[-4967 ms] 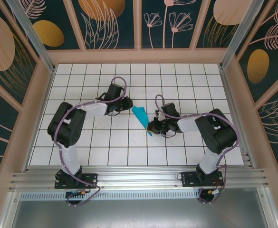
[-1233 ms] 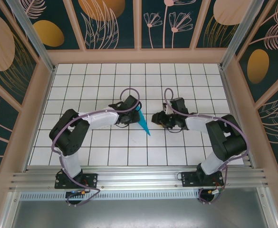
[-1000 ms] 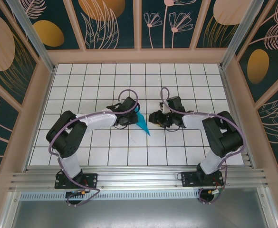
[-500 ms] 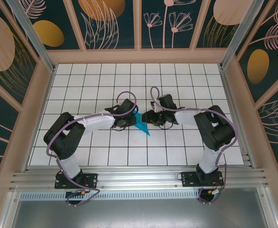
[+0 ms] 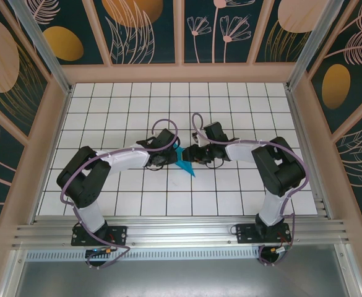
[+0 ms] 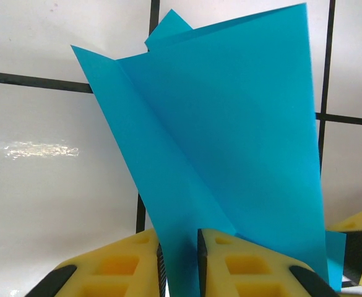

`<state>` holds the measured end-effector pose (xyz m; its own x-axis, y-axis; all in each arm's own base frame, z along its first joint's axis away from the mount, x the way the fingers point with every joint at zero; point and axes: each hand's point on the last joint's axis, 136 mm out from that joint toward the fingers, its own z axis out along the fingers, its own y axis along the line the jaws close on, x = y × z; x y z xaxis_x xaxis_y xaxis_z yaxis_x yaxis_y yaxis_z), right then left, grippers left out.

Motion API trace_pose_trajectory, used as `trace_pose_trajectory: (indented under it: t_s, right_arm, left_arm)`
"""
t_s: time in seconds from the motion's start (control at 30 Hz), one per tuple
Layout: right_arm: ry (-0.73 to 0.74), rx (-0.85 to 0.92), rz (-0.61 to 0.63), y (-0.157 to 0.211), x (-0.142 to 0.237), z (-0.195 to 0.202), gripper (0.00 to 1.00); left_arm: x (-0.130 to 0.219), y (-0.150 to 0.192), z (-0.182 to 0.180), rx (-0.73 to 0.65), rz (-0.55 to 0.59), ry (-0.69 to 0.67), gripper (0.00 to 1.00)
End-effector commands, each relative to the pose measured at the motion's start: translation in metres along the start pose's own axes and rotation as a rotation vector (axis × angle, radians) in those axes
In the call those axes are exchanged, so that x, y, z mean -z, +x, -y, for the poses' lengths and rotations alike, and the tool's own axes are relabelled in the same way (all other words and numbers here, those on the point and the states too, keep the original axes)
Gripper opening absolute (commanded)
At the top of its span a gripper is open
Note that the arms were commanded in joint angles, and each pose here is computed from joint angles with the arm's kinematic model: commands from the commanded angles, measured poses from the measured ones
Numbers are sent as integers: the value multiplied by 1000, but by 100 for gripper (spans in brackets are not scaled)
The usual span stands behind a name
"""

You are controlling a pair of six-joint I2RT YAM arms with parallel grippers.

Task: Fold a paper plane with a square sheet of paper (pick it up from the middle)
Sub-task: Move a paper plane to the center of the table.

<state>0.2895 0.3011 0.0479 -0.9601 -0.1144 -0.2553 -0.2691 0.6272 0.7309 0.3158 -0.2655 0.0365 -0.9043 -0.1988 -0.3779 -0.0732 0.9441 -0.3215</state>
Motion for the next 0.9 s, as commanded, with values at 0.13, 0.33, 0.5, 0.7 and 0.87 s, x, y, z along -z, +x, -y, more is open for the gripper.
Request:
trace_pose_trajectory:
  t_s: [0.13,0.33,0.5,0.7,0.87]
  right_arm:
    - [-25,82,-30,7,-5,-16,48]
    - [-6,102,-22,6,-3,-16,55]
    - [46,103,-25,5,-7,-5,47]
    - [139,128,-30,2,-13,6,32]
    - [207,163,-48,2,-18,12,26]
  left_arm:
    - [4,-6,6,-6,19,20,23]
    - [3,-6,7,-8,16,24,23]
    - [4,-7,7,-8,17,24,23]
    - [4,-6,8,-10,12,30,22]
    - [6,-7,10,-12,17,37,22]
